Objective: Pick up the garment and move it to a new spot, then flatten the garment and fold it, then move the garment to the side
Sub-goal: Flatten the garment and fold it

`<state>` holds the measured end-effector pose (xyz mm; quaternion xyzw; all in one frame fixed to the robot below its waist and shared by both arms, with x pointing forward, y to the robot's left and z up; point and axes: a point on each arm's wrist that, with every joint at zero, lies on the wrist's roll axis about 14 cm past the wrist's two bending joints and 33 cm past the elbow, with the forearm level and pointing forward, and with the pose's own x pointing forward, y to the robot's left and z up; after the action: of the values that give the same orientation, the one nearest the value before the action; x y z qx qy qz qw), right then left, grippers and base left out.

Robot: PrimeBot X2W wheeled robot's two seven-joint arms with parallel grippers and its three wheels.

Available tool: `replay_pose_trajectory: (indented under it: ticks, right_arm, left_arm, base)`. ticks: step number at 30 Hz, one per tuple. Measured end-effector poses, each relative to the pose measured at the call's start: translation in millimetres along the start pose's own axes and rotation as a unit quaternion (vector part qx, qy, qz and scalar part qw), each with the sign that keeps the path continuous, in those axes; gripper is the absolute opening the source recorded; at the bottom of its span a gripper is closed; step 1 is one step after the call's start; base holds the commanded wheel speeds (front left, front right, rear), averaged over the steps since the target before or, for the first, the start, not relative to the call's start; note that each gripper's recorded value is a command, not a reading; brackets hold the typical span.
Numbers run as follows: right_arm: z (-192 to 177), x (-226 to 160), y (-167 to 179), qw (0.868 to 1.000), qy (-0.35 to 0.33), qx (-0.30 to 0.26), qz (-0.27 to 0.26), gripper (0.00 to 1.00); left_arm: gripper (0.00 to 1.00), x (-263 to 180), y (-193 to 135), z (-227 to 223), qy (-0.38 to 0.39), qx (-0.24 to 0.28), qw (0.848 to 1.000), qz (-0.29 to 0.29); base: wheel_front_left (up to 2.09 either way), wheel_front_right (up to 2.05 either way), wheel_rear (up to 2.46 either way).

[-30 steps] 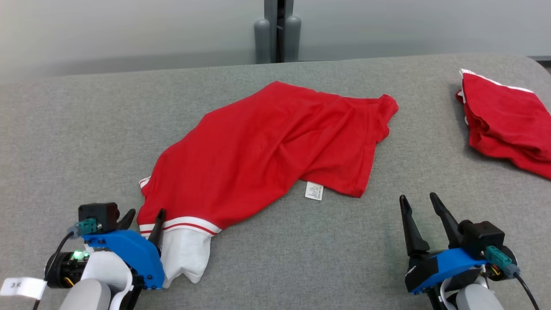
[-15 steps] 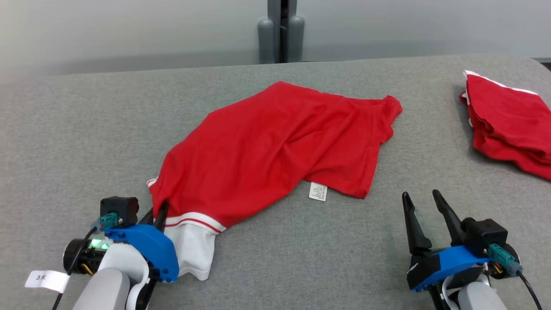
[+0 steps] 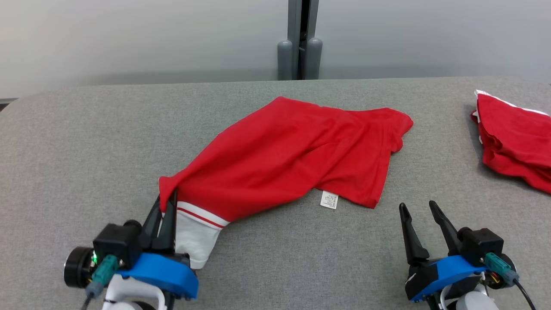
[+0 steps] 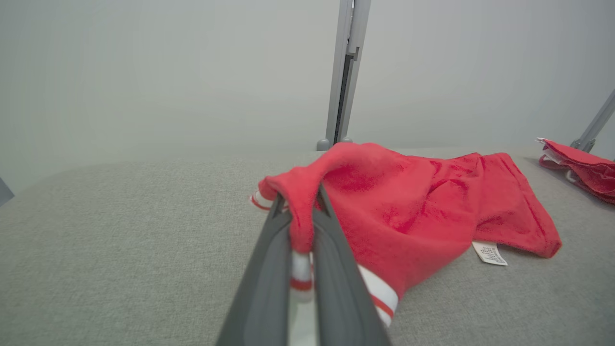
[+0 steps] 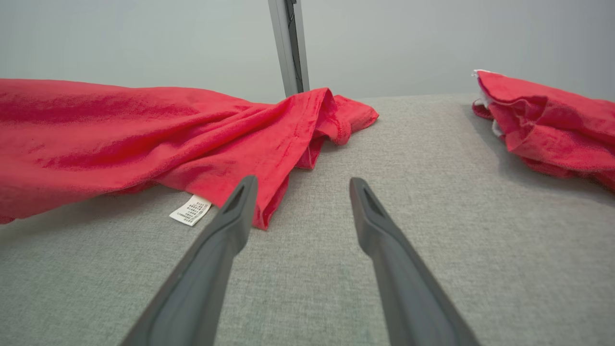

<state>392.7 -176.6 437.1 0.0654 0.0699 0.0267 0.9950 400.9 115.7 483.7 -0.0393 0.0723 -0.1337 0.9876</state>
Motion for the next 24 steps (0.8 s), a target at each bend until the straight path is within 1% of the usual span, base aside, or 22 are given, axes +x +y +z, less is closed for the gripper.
replay_pose_trajectory:
  ticks: [2, 6, 8, 9, 11, 13, 15, 17, 24]
  right_arm:
    - [0, -1, -1, 1.000, 0.000, 0.000, -0.002, 1.00]
    - [-5, -6, -7, 1.000, 0.006, 0.001, -0.011, 1.00]
    - [-6, -7, -9, 1.000, 0.009, 0.001, -0.014, 1.00]
    - [-7, -8, -11, 1.000, 0.010, 0.001, -0.016, 1.00]
    - [-8, -8, -14, 1.000, 0.011, 0.001, -0.021, 1.00]
    - [-7, -7, -17, 1.000, 0.011, 0.000, -0.025, 1.00]
    - [-9, -6, -21, 0.999, 0.013, -0.001, -0.030, 1.00]
    - [-12, -6, -25, 0.999, 0.018, -0.001, -0.037, 1.00]
    - [-20, -2, -38, 0.998, 0.030, 0.000, -0.054, 1.00]
  left_arm:
    - [0.00, -7, -9, 9, -0.011, 0.003, 1.000, -0.002]
    - [0.00, -12, -33, 8, 0.002, -0.028, 0.999, -0.028]
    - [0.00, -8, -33, 2, 0.013, -0.025, 0.999, -0.033]
    - [0.00, -4, -31, 0, 0.018, -0.039, 0.999, -0.032]
    - [0.00, 7, -26, -4, 0.023, -0.051, 0.998, -0.029]
    - [0.00, 22, -12, -7, 0.023, -0.056, 0.998, -0.014]
    - [0.00, 36, 4, -17, 0.034, -0.043, 0.999, 0.003]
    - [0.00, 48, 17, -29, 0.046, -0.048, 0.998, 0.019]
    - [0.00, 85, 44, -58, 0.068, -0.051, 0.995, 0.053]
  base:
    - [0.00, 0.00, 0.00]
    - [0.00, 0.00, 0.00]
    - [0.00, 0.00, 0.00]
    - [0.00, 0.00, 0.00]
    - [0.00, 0.00, 0.00]
    - [0.00, 0.00, 0.00]
    - [0.00, 0.00, 0.00]
    - [0.00, 0.00, 0.00]
    - [0.00, 0.00, 0.00]
